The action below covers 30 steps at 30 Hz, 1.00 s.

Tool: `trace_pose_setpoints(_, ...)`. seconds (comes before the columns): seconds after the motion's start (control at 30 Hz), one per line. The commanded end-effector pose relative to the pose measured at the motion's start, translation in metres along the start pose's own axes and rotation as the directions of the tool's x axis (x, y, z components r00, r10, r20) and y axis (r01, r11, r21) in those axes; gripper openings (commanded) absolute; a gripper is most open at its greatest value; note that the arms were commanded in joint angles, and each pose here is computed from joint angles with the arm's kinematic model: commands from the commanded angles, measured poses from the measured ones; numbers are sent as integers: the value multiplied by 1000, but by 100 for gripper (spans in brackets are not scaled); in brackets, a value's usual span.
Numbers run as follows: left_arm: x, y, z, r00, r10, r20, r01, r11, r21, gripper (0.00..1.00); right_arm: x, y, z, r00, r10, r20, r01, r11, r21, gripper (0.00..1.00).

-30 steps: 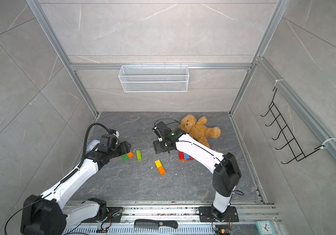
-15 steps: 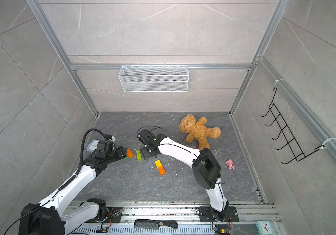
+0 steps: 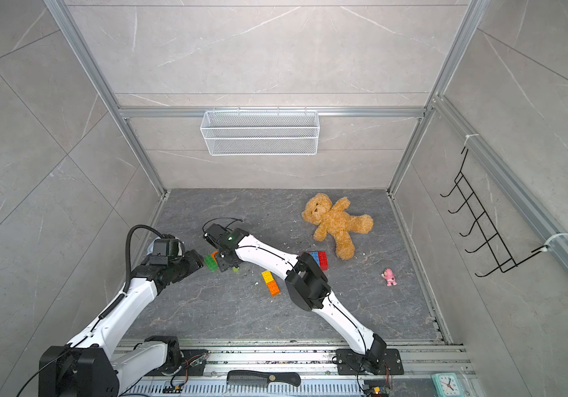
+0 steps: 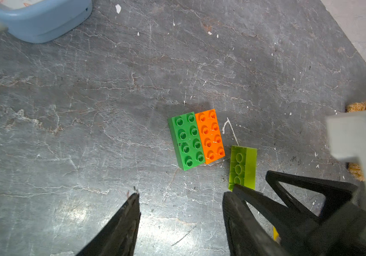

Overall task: Assemble a rectangle with lego
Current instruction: Adjust the lego brick at the center of the board.

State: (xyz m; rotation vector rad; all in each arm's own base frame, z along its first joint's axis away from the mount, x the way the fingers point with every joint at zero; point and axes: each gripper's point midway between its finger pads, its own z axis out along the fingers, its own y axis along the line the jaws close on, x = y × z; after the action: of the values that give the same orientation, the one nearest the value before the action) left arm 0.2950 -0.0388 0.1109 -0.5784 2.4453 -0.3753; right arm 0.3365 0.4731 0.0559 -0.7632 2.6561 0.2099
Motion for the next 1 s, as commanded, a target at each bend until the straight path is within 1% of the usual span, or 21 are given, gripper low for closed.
trace_pose_setpoints(0.0, 5, -4, -4, 1000, -11, -18, 11, 999, 31, 62, 15, -7, 13, 998, -1, -67, 6, 998, 67, 58)
trace_pose_setpoints(0.1, 4, -5, -4, 1000, -15, -21, 15, 999, 33, 61, 19, -8, 21, 996, -13, -89, 19, 997, 76, 52)
trace_pose_setpoints(0.2, 2, -4, -7, 1000, -22, -14, 23, 999, 25, 61, 23, -8, 24, 994, -43, -101, 52, 995, 84, 40)
trace_pose_setpoints(0.27, 0, -4, -11, 1000, -25, -9, 26, 1000, 18, 60, 23, -11, 22, 991, -89, -97, 100, 989, 110, 31)
trace_pose_setpoints(0.37, -5, -3, -16, 1000, -30, -3, 30, 1000, 9, 60, 23, -15, 9, 978, -187, -88, 199, 967, 158, 24)
trace_pose_setpoints(0.43, -9, -1, -23, 999, -36, 4, 36, 999, -4, 59, 27, -19, -7, 958, -272, -86, 284, 934, 215, 23)
trace_pose_setpoints(0.5, -14, 4, -32, 999, -40, 19, 40, 999, -32, 59, 37, -21, -21, 923, -372, -101, 385, 878, 286, 23)
trace_pose_setpoints(0.53, -17, 6, -37, 999, -38, 30, 39, 998, -46, 59, 47, -23, -27, 899, -420, -122, 436, 840, 323, 23)
trace_pose_setpoints(0.63, -26, 10, -50, 997, -32, 67, 38, 996, -82, 59, 80, -30, -35, 845, -495, -205, 534, 757, 376, 23)
trace_pose_setpoints(0.7, -31, 9, -55, 996, -34, 88, 41, 996, -80, 58, 98, -32, -37, 817, -525, -239, 576, 713, 401, 24)
trace_pose_setpoints(0.73, -32, 8, -56, 995, -38, 92, 45, 996, -77, 58, 106, -33, -37, 804, -538, -252, 592, 694, 409, 24)
trace_pose_setpoints(0.87, -31, 4, -55, 995, -54, 87, 59, 997, -51, 57, 131, -33, -36, 772, -568, -285, 633, 652, 417, 26)
trace_pose_setpoints(0.97, -28, 4, -54, 995, -62, 78, 65, 997, -42, 57, 152, -27, -33, 741, -591, -320, 670, 618, 411, 31)
